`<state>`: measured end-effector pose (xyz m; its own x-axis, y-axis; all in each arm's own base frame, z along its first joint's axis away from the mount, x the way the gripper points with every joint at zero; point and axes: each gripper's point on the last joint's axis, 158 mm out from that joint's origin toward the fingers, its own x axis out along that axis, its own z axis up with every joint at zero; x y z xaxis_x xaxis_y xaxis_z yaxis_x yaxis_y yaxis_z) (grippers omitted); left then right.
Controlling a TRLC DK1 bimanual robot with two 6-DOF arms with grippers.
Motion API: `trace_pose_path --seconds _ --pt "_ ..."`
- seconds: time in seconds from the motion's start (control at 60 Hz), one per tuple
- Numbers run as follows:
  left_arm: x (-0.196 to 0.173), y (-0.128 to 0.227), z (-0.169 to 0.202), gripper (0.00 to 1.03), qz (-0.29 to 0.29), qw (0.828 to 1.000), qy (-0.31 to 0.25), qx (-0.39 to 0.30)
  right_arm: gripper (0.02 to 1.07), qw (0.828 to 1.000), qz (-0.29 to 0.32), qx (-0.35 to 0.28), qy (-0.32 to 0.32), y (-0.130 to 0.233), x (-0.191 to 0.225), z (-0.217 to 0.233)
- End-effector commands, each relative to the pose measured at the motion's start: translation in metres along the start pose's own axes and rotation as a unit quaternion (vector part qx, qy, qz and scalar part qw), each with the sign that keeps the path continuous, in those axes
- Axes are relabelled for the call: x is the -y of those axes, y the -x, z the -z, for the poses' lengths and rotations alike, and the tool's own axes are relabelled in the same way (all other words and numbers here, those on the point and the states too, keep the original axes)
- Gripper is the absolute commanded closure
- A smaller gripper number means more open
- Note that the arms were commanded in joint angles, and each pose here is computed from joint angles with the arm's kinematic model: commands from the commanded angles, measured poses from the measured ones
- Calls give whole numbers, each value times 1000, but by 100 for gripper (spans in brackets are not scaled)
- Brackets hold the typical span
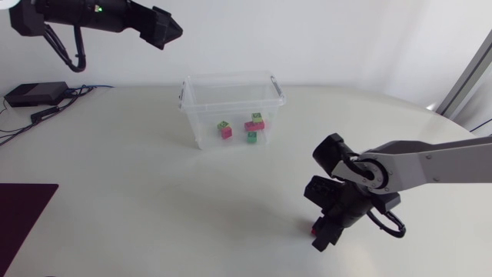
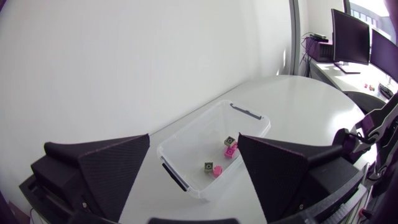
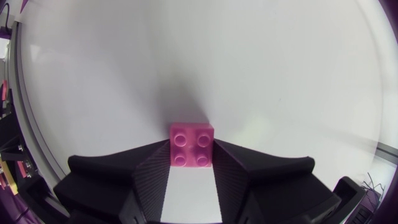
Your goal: Place the duplo bricks in the container
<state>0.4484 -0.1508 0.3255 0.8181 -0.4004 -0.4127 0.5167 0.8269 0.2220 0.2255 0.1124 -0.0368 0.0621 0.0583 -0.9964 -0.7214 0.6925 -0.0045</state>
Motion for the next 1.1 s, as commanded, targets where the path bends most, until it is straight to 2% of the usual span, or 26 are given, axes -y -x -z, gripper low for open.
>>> trace_pose_path --seconds 0.0,0.317,0.567,0.717,0.917,1.083 --pt "6 18 27 4 -8 1000 16 -24 78 1000 8 7 -9 14 2 -2" --pt "17 86 114 4 -66 996 15 -66 78 995 36 88 -21 83 14 -49" --pt "13 115 190 4 -108 988 32 -102 78 984 59 165 -43 135 35 -106" --pt "18 129 218 4 -125 986 38 -101 78 971 75 219 -54 166 50 -144" --pt "30 137 248 4 -128 985 36 -112 78 955 91 277 -61 178 73 -197" --pt "29 144 259 4 -145 983 34 -105 78 943 101 311 -67 181 89 -232"
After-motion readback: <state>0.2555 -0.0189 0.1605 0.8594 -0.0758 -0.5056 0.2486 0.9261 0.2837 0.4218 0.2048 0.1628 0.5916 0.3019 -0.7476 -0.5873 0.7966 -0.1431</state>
